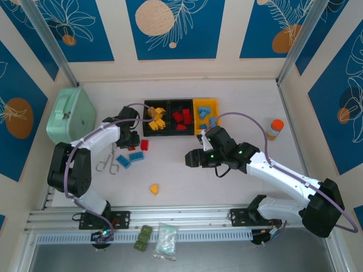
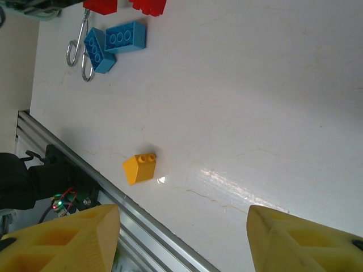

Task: Sort the legos into containers by color
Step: Pick up the lego from the middle-left of the table, then place the lego in the container.

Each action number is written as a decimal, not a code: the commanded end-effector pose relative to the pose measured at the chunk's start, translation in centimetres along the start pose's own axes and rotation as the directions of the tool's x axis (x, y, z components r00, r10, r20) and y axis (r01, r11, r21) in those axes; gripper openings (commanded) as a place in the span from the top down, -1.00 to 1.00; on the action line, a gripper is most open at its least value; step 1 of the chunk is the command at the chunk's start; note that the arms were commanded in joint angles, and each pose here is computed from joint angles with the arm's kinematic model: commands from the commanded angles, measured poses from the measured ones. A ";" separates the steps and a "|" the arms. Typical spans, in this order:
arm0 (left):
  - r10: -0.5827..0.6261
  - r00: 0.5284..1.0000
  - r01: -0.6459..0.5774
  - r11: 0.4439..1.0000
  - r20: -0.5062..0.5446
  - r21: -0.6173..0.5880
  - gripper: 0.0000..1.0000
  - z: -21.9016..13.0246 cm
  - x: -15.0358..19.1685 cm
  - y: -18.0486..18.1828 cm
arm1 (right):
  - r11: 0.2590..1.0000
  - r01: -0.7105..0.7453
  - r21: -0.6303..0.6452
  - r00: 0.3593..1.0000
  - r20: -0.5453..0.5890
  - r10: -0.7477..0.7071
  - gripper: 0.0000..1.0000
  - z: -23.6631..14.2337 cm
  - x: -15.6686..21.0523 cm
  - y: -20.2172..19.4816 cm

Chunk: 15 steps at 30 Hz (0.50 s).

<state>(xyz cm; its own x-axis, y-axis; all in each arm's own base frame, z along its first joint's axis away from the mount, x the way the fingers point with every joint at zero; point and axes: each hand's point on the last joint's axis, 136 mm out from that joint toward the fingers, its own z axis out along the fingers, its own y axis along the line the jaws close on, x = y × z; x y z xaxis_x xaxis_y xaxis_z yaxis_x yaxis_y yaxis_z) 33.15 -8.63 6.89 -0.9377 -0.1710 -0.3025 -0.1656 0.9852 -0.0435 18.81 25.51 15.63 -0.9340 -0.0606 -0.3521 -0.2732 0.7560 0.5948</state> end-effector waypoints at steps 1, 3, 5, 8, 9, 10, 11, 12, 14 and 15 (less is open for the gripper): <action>0.012 1.000 -0.015 0.994 0.025 0.107 0.49 -2.7 -1.1 -2.3 | 1.000 -0.007 0.006 0.999 0.036 0.007 -0.22 -0.6 -0.1 -0.2; 0.024 0.999 -0.029 0.990 0.035 0.137 0.49 -3.6 -1.5 -3.6 | 1.000 -0.016 0.017 0.999 0.041 0.015 -0.22 -0.6 0.0 -0.6; 0.048 0.998 -0.055 0.986 0.049 0.156 0.49 -4.3 -1.9 -5.2 | 0.999 -0.024 0.026 0.998 0.051 0.023 -0.22 -0.8 0.0 -1.0; 0.093 0.993 -0.105 0.977 0.069 0.187 0.49 -5.2 -2.4 -8.0 | 0.998 -0.046 0.038 0.996 0.073 0.043 -0.22 -1.3 0.0 -1.6; 0.110 0.991 -0.122 0.974 0.071 0.193 0.50 -5.3 -2.6 -9.0 | 0.998 -0.054 0.040 0.995 0.082 0.050 -0.22 -1.5 0.0 -1.8; 0.122 0.990 -0.134 0.970 0.074 0.200 0.50 -5.4 -2.7 -9.9 | 0.997 -0.059 0.039 0.994 0.091 0.056 -0.22 -1.7 0.0 -2.0; 0.138 0.988 -0.151 0.967 0.075 0.207 0.50 -5.5 -2.8 -10.9 | 0.997 -0.070 0.041 0.993 0.099 0.065 -0.22 -1.9 0.0 -2.3; 0.153 0.985 -0.166 0.964 0.076 0.210 0.50 -5.5 -3.0 -11.9 | 0.996 -0.079 0.042 0.992 0.105 0.075 -0.22 -2.0 0.1 -2.5; 0.182 0.980 -0.195 0.956 0.079 0.218 0.50 -5.4 -3.2 -13.7 | 0.994 -0.095 0.049 0.990 0.110 0.089 -0.22 -2.3 0.3 -3.0; 0.194 0.978 -0.208 0.953 0.080 0.223 0.49 -5.4 -3.2 -14.5 | 0.993 -0.102 0.055 0.989 0.114 0.095 -0.22 -2.4 0.5 -3.3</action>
<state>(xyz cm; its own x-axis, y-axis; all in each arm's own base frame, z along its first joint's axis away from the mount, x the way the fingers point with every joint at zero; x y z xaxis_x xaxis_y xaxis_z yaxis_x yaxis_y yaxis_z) 37.25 -20.99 14.18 -0.9068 -0.0035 -0.4215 0.0869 0.9769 -0.1953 18.95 22.47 15.73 -0.9202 0.0525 -0.3880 -0.2060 0.7778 0.5938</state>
